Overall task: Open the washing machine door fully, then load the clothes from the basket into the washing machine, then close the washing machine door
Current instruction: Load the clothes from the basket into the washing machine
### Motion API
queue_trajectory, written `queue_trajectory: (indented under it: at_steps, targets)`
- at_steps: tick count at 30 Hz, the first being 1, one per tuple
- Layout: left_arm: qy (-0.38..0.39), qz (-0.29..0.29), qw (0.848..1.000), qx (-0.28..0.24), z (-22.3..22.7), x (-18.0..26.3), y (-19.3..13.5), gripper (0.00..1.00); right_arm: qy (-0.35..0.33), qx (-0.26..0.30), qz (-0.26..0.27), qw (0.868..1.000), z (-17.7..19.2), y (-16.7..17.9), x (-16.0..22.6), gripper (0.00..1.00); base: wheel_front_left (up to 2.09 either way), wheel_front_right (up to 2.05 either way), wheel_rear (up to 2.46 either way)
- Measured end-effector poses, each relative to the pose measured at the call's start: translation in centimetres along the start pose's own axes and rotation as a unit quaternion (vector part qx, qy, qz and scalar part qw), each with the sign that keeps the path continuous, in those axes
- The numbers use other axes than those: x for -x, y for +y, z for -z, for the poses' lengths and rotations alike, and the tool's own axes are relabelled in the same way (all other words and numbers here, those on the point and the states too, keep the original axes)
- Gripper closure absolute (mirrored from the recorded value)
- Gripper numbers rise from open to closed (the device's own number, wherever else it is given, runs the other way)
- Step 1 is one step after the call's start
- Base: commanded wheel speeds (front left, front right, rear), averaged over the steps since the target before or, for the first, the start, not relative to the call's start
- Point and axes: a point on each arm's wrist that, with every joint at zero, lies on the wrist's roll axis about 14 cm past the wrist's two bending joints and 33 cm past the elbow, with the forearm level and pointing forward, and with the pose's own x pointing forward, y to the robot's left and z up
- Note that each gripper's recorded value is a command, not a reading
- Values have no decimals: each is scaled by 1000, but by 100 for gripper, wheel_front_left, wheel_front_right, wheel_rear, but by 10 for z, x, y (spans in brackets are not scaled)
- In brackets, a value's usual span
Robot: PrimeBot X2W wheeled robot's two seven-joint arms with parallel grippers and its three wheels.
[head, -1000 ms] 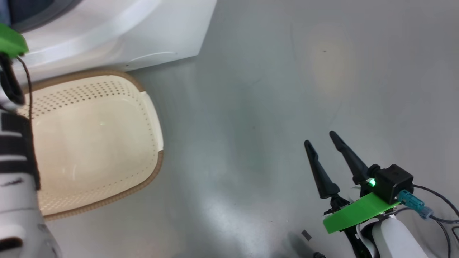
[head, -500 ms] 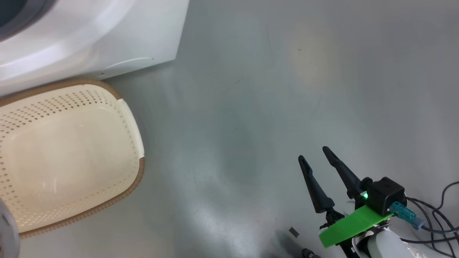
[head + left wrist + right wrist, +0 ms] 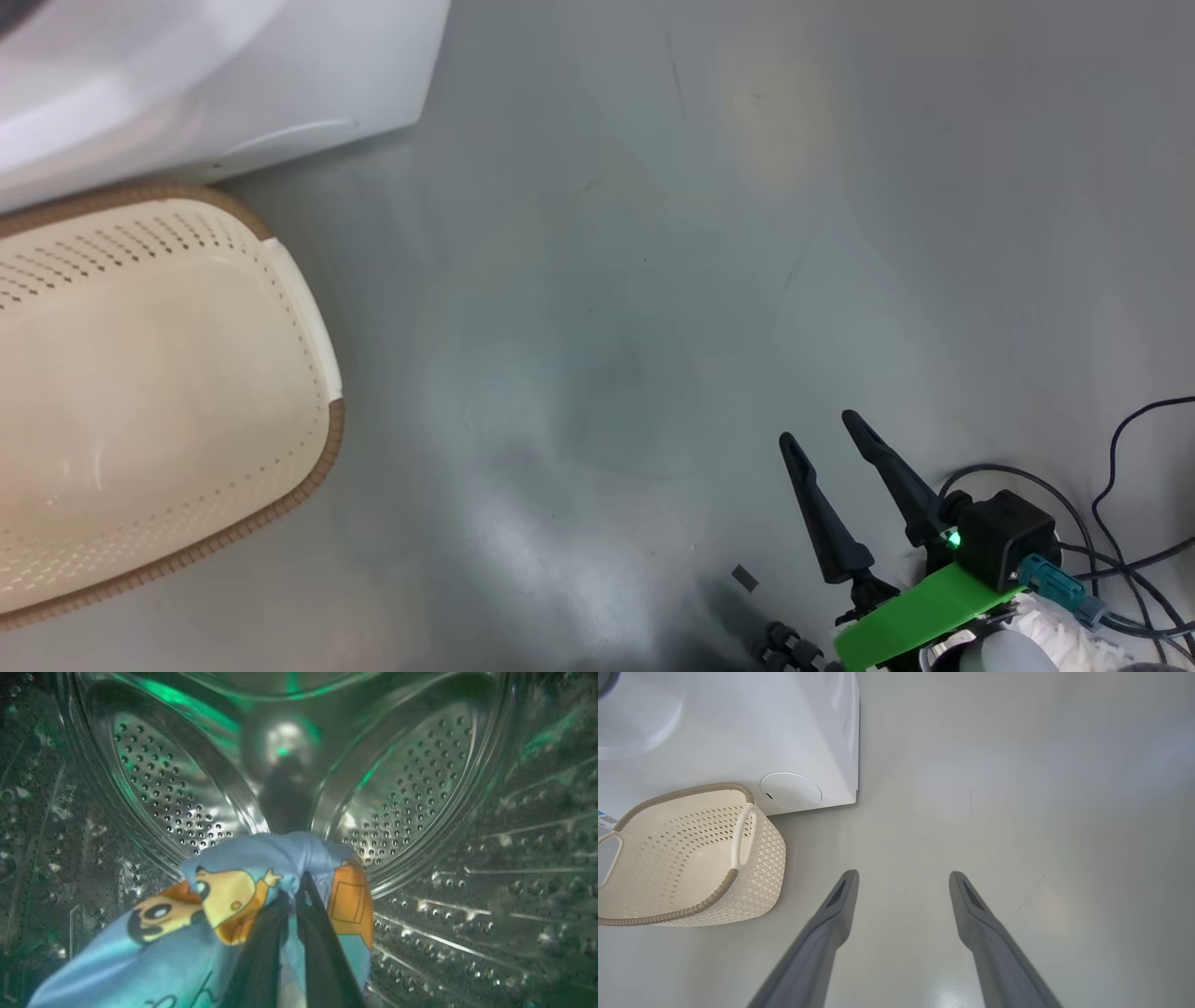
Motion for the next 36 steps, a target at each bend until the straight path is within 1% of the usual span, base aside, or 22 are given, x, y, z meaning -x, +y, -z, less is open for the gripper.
queue_trajectory:
  at_steps: [5,7,12,17,22,23,24,26,27,28,36]
  targets:
    - [-66,3,998,4,-28,-4,2,100,8,-1,3,1000,5,-1,-2,0,0,0,0]
    - [-72,4,997,0,-28,-3,3,100,10,-1,3,1000,6,0,-2,0,0,0,0]
    - [-17,14,999,-29,12,8,-3,100,8,-4,-4,1000,5,4,0,0,0,0,0]
    - [17,22,998,-54,23,13,-8,100,2,-3,1,1000,0,1,9,0,0,0,0]
    - [53,29,997,-56,38,17,-15,100,2,-6,6,1000,1,0,17,0,0,0,0]
    - [58,29,996,-56,39,17,-16,87,1,-6,6,1000,0,0,17,0,0,0,0]
    - [58,29,996,-56,39,17,-16,69,1,-6,6,1000,0,0,17,0,0,0,0]
    - [68,29,996,-57,40,18,-18,47,-2,-7,6,1000,-2,0,17,0,0,0,0]
    - [73,29,995,-60,40,18,-18,8,-3,-7,5,1000,-2,1,17,0,0,0,0]
    - [76,27,995,-61,40,18,-19,0,-4,-7,4,1000,-2,1,18,0,0,0,0]
    - [139,-4,988,-73,52,31,-15,0,-9,-13,0,1000,-5,3,19,0,0,0,0]
